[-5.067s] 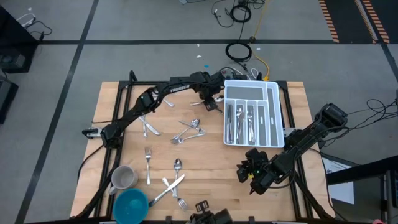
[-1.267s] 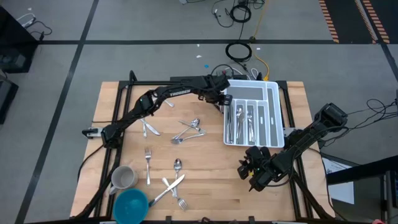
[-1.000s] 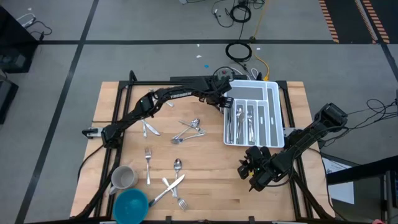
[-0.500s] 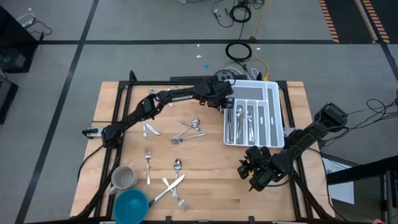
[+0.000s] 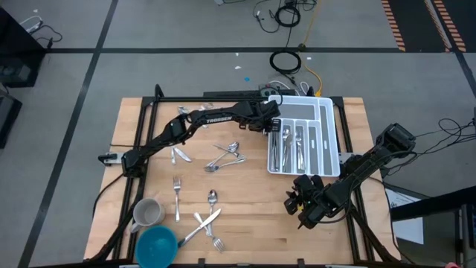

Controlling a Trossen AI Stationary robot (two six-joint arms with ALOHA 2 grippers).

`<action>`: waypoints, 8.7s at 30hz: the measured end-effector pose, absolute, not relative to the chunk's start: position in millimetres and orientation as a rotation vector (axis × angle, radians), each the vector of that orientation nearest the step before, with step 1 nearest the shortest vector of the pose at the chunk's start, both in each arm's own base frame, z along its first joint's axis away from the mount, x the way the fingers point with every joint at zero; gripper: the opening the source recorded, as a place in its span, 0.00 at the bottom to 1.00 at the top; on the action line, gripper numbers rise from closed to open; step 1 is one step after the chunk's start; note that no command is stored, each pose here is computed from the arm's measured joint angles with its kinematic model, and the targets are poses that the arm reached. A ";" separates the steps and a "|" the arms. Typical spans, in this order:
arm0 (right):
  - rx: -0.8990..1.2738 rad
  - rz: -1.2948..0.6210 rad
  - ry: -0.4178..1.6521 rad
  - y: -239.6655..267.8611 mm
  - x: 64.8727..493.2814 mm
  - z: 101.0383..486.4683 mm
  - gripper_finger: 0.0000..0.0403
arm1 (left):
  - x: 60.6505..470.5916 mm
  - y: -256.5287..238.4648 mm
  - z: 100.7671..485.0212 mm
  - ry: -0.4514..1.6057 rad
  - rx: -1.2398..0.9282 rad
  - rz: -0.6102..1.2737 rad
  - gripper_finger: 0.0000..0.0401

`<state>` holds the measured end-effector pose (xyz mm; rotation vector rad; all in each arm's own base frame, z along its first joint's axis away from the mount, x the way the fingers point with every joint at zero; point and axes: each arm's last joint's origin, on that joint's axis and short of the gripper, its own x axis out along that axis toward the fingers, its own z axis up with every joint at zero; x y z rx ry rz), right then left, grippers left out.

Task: Sort silverware
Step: Put the spoon into the silverware tray

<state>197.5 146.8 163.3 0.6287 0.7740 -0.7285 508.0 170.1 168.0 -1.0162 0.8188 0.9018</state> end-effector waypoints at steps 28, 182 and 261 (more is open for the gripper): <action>0.632 -0.723 0.774 147.3 197.9 163.4 0.36 | 509.8 142.6 166.7 0.978 -0.903 0.765 0.19; 0.797 -0.971 1.418 -99.9 395.8 160.9 0.01 | 89.4 27.8 558.1 0.350 -0.273 0.621 0.33; 0.541 -1.213 1.227 -37.6 344.5 268.5 0.00 | 82.0 27.0 555.2 0.404 -0.190 0.632 0.33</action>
